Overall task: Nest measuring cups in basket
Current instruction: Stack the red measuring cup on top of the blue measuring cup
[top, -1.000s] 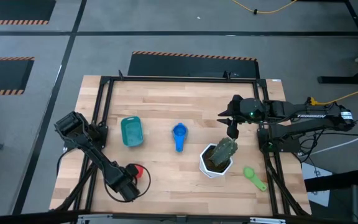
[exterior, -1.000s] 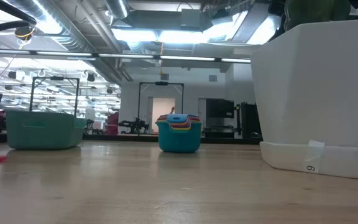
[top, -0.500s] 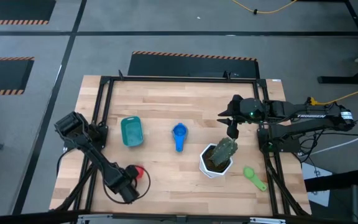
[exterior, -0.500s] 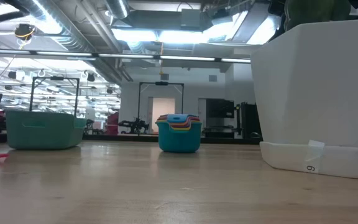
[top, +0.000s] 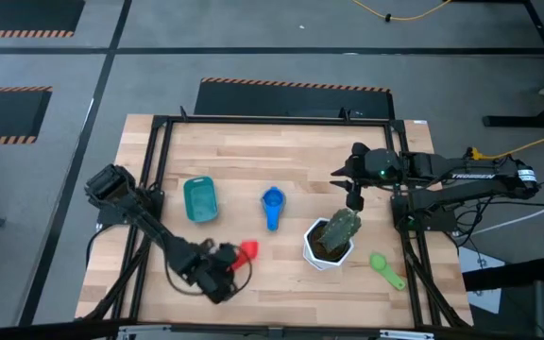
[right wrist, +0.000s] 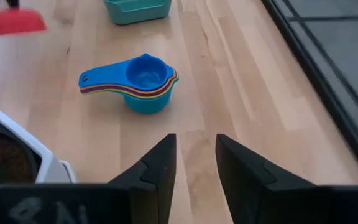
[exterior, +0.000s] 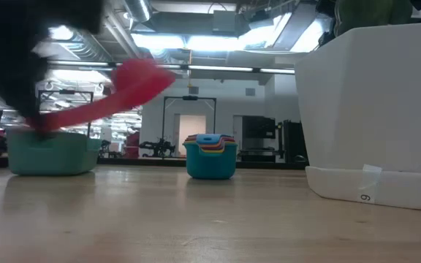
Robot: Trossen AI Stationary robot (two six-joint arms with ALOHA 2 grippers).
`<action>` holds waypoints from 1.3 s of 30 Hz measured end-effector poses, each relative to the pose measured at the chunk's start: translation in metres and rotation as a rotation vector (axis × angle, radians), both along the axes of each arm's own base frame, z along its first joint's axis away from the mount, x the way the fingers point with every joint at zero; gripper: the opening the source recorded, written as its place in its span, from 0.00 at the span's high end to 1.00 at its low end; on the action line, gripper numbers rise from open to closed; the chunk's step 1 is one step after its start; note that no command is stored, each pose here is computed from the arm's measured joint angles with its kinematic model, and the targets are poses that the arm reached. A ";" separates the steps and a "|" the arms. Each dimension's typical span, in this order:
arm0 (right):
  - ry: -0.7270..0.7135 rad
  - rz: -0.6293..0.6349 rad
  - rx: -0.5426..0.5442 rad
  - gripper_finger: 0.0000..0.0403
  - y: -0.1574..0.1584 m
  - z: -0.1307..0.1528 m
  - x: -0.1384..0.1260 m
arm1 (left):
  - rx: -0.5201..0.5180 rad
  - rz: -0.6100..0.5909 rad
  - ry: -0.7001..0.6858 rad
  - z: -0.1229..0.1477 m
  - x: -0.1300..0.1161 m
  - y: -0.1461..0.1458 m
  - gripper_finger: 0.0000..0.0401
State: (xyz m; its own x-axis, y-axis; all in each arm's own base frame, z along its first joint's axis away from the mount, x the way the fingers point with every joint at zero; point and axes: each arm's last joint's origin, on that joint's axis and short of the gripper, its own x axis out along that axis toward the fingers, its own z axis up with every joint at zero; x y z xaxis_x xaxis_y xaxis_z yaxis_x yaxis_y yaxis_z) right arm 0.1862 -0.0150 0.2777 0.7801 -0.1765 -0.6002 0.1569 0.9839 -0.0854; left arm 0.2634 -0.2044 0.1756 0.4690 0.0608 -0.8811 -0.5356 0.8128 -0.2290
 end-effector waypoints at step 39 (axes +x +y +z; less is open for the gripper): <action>-0.968 0.523 -0.500 0.71 0.010 0.158 0.037 | 0.430 -0.601 -0.993 0.198 0.016 0.186 0.69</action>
